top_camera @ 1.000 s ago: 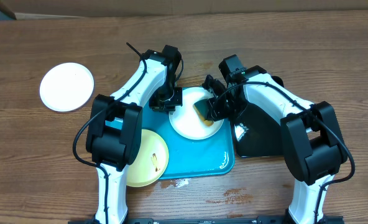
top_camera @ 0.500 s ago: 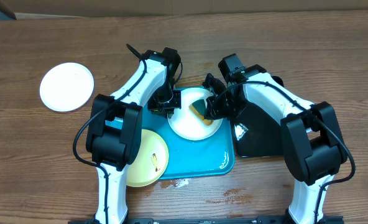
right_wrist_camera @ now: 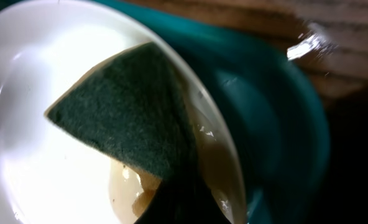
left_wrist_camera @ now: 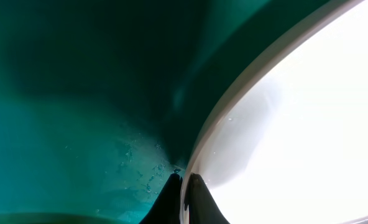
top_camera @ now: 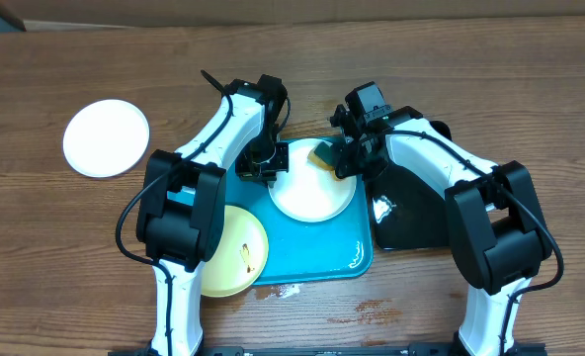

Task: Clean dirty plates on tray and stack at the side
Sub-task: 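Scrub the sauce smear on the white plate with the right gripper's sponge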

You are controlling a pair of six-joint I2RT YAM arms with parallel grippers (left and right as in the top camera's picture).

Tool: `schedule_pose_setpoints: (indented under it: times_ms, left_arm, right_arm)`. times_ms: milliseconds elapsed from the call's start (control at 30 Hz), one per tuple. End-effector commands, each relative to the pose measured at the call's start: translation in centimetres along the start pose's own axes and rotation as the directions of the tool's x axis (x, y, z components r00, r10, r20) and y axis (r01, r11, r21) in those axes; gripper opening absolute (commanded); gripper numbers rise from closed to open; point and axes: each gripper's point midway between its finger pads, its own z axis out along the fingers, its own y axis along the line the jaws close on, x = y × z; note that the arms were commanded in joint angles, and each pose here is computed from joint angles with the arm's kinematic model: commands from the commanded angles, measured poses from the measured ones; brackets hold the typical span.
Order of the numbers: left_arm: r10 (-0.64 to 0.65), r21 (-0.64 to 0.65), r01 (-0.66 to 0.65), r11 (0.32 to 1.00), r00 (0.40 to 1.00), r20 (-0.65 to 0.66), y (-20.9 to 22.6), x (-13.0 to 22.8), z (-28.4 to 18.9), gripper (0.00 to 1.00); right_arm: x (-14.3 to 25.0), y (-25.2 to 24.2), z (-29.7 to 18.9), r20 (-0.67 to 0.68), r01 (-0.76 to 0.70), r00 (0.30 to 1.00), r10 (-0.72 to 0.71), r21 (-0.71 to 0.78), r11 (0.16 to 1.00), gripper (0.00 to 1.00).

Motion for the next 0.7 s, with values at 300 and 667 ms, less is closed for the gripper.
schedule_pose_setpoints:
  times_ms: [300, 667]
  left_arm:
    - [0.027, -0.024, -0.028, 0.999, 0.999, -0.020, 0.2, 0.2, 1.1, 0.04]
    - [0.026, -0.025, -0.027, 0.999, 0.999, -0.022, 0.2, 0.2, 1.1, 0.04]
  right_arm:
    - [-2.8, 1.1, -1.4, 0.087, -0.029, 0.996, 0.032, -0.036, 0.999, 0.04]
    - [-3.9, 3.3, -12.2, 0.222, -0.011, 0.974, 0.031, -0.093, 0.996, 0.04]
